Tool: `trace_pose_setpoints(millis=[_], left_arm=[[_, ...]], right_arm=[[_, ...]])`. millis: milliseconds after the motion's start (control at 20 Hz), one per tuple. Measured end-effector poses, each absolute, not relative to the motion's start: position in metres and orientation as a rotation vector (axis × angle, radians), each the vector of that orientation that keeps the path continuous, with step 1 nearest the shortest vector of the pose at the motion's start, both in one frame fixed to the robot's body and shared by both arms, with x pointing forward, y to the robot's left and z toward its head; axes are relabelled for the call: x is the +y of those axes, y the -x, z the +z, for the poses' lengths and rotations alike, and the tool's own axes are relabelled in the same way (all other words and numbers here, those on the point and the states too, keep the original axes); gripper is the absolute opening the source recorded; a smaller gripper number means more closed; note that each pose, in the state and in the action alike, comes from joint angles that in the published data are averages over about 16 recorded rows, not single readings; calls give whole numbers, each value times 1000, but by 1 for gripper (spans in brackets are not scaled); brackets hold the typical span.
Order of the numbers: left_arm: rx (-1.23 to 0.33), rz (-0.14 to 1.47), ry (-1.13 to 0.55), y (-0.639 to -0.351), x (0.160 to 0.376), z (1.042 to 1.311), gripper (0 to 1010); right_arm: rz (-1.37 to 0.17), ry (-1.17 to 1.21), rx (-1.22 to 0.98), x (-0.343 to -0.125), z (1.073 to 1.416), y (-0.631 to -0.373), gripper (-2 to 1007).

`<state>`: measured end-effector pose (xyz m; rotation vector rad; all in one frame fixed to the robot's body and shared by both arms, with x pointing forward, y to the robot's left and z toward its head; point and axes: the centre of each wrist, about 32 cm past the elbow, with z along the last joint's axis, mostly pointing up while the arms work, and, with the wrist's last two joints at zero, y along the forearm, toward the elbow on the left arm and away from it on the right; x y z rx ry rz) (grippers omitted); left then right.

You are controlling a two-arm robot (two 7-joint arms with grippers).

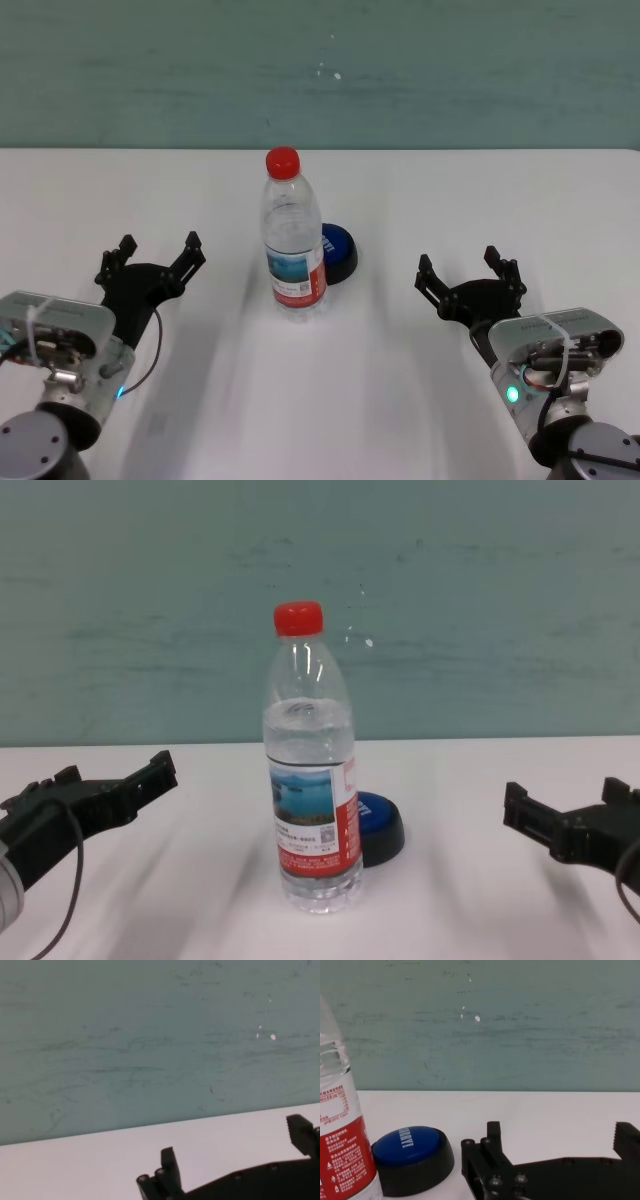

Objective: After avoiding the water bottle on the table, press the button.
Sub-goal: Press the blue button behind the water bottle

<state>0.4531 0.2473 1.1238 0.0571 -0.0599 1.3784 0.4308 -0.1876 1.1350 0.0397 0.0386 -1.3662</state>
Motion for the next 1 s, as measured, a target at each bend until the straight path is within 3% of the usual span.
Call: trace_pose_setpoints(millis=[1000], left_arm=[[-60, 1378, -57, -453, 247, 1124, 1010]], right_arm=[[-1366, -40, 39, -188, 1135, -431, 1004]])
